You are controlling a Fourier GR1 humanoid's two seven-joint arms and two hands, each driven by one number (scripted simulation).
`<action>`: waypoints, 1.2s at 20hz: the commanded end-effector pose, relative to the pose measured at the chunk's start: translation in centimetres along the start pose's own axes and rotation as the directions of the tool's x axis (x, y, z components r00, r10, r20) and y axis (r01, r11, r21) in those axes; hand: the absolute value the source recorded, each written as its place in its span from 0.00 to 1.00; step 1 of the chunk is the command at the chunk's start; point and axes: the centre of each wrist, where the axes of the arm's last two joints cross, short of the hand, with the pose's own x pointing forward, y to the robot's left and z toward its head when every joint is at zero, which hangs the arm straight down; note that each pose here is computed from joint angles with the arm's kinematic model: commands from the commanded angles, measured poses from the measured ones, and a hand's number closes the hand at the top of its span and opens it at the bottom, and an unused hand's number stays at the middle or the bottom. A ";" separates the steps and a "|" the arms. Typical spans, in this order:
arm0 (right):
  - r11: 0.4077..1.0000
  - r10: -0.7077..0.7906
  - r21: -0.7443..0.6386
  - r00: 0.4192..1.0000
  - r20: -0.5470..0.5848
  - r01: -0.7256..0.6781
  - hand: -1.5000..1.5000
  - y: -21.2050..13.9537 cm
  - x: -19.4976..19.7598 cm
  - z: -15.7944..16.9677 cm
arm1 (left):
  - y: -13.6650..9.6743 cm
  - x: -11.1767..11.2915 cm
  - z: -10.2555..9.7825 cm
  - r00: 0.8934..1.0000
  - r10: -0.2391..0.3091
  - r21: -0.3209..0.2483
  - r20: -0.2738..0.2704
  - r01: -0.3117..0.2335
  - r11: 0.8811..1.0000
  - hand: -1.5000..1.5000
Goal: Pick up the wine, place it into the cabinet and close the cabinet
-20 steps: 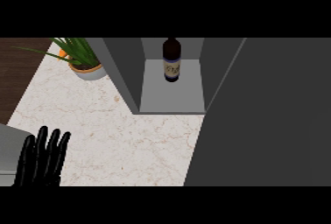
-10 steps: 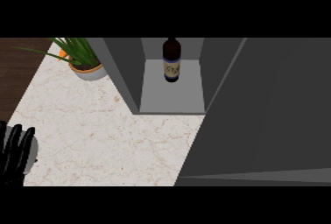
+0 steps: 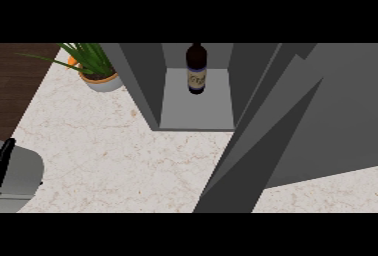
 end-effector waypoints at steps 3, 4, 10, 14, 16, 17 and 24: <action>0.995 0.035 0.091 0.994 0.108 -0.045 1.00 4.3 0.4 -1.3 | 0.6 1.1 -0.7 1.000 0.005 -0.016 -0.012 -0.005 1.000 0.00; 0.994 0.037 0.103 0.994 0.104 -0.047 1.00 4.5 0.8 -0.7 | 1.1 -0.1 0.0 1.000 0.020 -0.013 -0.009 -0.020 1.000 0.00; 0.995 0.088 0.033 0.988 0.129 -0.093 1.00 4.4 1.5 -2.7 | 0.8 0.8 -1.8 0.998 0.058 -0.014 -0.023 -0.059 0.998 0.00; 0.993 0.112 0.024 0.986 0.125 -0.116 1.00 4.4 1.1 -5.5 | 1.1 0.7 -2.2 0.996 0.080 -0.052 -0.032 -0.082 0.995 0.00; 0.993 0.107 0.033 0.989 0.102 -0.111 1.00 4.0 1.4 -6.7 | 0.5 0.7 -2.8 0.996 0.086 -0.045 -0.021 -0.087 0.995 0.00; 0.997 0.075 0.015 0.992 0.101 -0.077 1.00 3.3 2.0 -6.9 | 0.3 2.1 -2.9 0.996 0.092 -0.060 -0.022 -0.093 0.994 0.00; 0.996 0.086 0.009 0.989 0.119 -0.087 1.00 3.3 3.5 -11.7 | -0.3 -0.4 -3.0 0.994 0.110 -0.047 -0.024 -0.111 0.993 0.00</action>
